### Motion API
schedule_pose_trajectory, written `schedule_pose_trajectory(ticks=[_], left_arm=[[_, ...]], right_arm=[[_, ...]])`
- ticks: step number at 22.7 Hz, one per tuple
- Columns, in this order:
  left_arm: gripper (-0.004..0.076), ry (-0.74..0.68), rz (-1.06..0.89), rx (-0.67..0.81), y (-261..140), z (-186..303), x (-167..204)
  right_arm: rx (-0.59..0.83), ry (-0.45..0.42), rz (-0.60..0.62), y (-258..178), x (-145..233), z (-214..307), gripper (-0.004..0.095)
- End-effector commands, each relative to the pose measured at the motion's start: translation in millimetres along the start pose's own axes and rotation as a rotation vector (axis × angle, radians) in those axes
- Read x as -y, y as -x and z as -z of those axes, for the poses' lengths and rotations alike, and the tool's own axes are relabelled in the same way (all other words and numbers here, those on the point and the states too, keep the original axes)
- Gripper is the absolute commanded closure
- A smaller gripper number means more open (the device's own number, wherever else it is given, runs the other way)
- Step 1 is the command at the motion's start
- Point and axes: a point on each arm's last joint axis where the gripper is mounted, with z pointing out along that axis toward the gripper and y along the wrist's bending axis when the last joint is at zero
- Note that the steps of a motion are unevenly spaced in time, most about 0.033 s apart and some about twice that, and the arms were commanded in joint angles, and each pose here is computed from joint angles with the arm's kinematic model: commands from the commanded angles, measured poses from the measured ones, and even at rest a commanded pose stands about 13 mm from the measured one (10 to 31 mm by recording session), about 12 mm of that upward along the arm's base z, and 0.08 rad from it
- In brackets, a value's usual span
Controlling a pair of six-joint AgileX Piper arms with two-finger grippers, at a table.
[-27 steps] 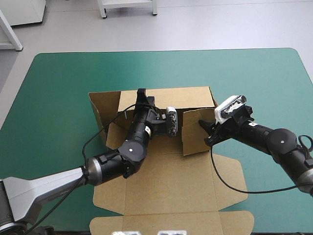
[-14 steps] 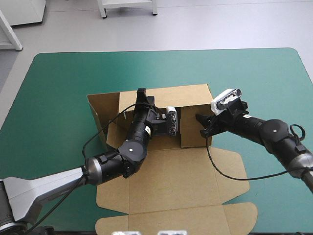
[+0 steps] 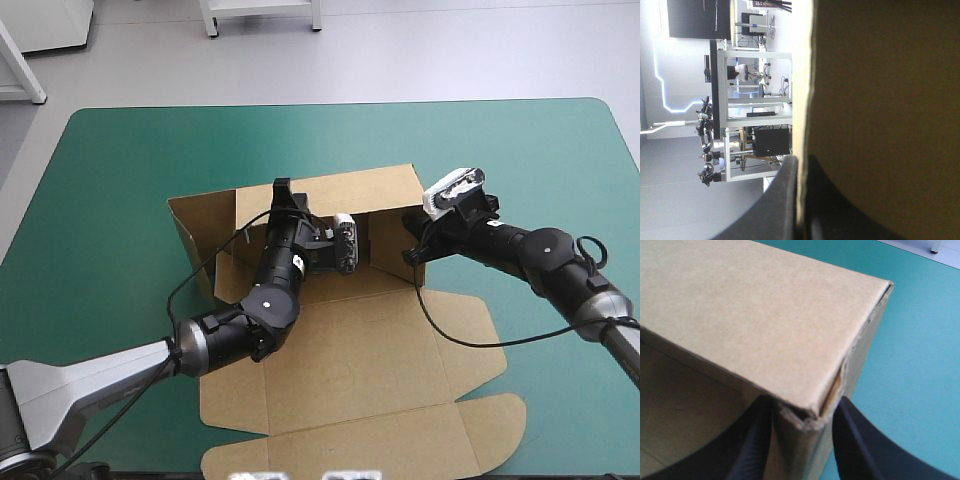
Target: Fold the box
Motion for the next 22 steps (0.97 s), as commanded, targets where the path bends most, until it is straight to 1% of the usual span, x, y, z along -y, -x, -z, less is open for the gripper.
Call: schedule_pose_trajectory(ticks=[1, 4, 8, 9, 11, 13, 14, 15, 16, 17, 18, 19, 20, 22], left_arm=[[0.0732, 0.090, 0.005, 0.057, 4.8, 10.4, -24.4], [0.0732, 0.090, 0.005, 0.057, 4.8, 10.4, -24.4], [0.0732, 0.090, 0.005, 0.057, 4.8, 10.4, -24.4], [0.0732, 0.090, 0.004, 0.058, 5.3, 10.7, -24.3], [0.0731, 0.081, 0.030, 0.068, 7.6, 12.9, -24.3], [0.0706, 0.042, 0.099, 0.088, 9.4, 16.5, -27.8], [0.0643, 0.024, 0.139, 0.077, 9.7, 20.4, -32.2], [0.0598, 0.016, 0.152, 0.075, 10.3, 22.6, -34.6], [0.0489, -0.010, 0.182, 0.070, 11.6, 27.1, -37.9], [0.0442, -0.024, 0.198, 0.071, 12.0, 29.5, -39.0], [0.0359, -0.053, 0.220, 0.079, 15.1, 33.7, -40.5], [0.0316, -0.075, 0.228, 0.083, 17.6, 35.8, -39.8], [0.0292, -0.108, 0.252, 0.100, 23.1, 41.5, -39.6], [0.0293, -0.165, 0.311, 0.135, 32.8, 52.6, -41.1]], right_arm=[[0.047, 0.055, 0.006, 14.5, -7.8, 7.6, 0.0643], [0.044, 0.067, 0.008, 14.2, -8.9, 7.7, 0.0736], [0.035, 0.103, 0.016, 13.3, -12.1, 7.9, 0.0906], [0.034, 0.106, 0.016, 13.3, -12.5, 8.0, 0.0925], [0.035, 0.106, 0.014, 13.4, -12.4, 8.0, 0.0925], [0.043, 0.086, 0.000, 14.2, -10.6, 7.8, 0.0925], [0.045, 0.083, -0.010, 14.4, -10.3, 7.8, 0.0925], [0.047, 0.078, -0.010, 14.5, -9.9, 7.8, 0.0925], [0.048, 0.074, -0.015, 14.6, -9.4, 7.7, 0.0925], [0.049, 0.068, -0.023, 14.7, -8.9, 7.7, 0.0925], [0.051, 0.057, -0.041, 15.0, -7.9, 7.7, 0.0925], [0.053, 0.049, -0.050, 15.2, -7.1, 7.6, 0.0925], [0.055, 0.043, -0.060, 15.3, -6.5, 7.6, 0.0925], [0.057, 0.034, -0.063, 15.5, -5.7, 7.6, 0.0925]])
